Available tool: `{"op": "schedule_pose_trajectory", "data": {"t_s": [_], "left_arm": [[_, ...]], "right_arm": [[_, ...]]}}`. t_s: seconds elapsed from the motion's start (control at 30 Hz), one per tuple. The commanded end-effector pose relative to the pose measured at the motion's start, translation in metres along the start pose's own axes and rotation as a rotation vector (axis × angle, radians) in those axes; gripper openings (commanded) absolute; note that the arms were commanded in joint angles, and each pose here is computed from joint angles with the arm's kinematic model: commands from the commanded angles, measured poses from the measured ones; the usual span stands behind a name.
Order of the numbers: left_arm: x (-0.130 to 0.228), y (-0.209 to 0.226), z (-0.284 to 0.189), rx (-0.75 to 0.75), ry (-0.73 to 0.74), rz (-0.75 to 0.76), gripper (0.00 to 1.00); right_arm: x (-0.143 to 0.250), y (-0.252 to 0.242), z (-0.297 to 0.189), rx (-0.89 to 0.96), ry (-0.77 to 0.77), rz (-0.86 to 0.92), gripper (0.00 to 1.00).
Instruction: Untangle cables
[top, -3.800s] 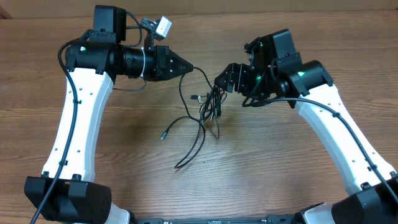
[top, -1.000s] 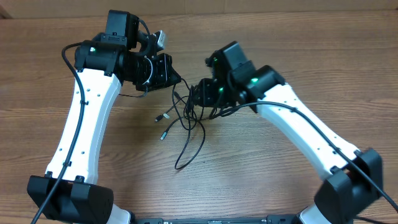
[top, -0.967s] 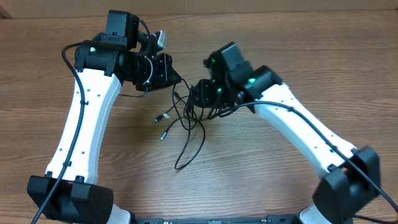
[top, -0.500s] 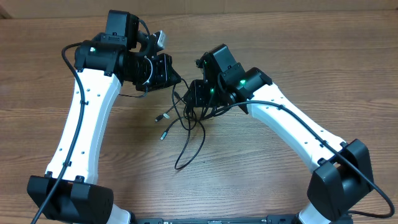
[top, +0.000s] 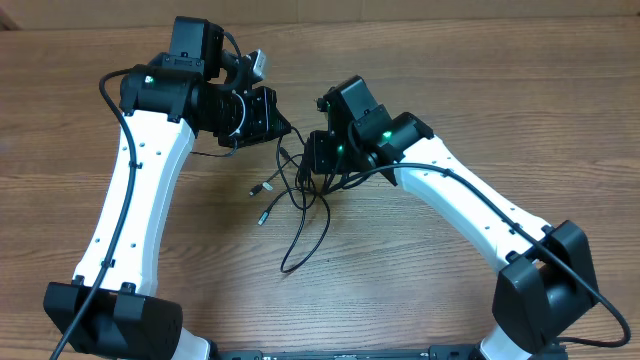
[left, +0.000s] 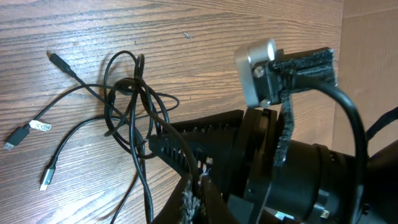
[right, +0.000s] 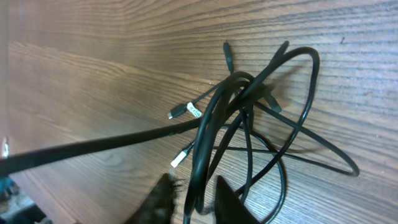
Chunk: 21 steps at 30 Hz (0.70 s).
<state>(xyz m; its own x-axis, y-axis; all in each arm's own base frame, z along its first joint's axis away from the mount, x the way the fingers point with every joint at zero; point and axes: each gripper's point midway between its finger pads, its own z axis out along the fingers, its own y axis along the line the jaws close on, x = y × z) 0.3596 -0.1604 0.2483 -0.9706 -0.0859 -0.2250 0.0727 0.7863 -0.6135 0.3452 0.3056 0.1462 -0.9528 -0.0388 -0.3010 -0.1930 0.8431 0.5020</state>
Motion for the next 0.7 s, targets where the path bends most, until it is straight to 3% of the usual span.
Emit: {"op": "schedule_pose_trajectory", "data": {"t_s": [0.0,0.1,0.2,0.5,0.57,0.67], "left_arm": [[0.002,-0.014,-0.010,0.030,-0.019,0.040,0.04],[0.003,-0.014,-0.010,0.030,-0.017,0.039,0.04],[0.004,-0.017,-0.010,0.043,-0.013,0.038,0.04],[0.004,-0.015,-0.010,0.037,-0.013,0.035,0.04],[0.003,-0.006,-0.010,-0.016,-0.021,0.026,0.04],[0.001,0.036,-0.016,-0.251,-0.064,-0.086,0.04]], "right_arm": [[0.000,-0.004,0.006,0.023,-0.007,-0.005,0.09],[0.000,-0.005,0.007,0.026,-0.004,-0.003,0.09],[0.002,-0.008,0.013,0.035,0.009,0.000,0.17],[0.001,-0.008,0.018,0.029,0.009,0.001,0.04],[-0.003,-0.004,0.011,0.021,-0.006,-0.003,0.04],[-0.019,0.005,-0.019,-0.008,-0.074,-0.006,0.04]]}}
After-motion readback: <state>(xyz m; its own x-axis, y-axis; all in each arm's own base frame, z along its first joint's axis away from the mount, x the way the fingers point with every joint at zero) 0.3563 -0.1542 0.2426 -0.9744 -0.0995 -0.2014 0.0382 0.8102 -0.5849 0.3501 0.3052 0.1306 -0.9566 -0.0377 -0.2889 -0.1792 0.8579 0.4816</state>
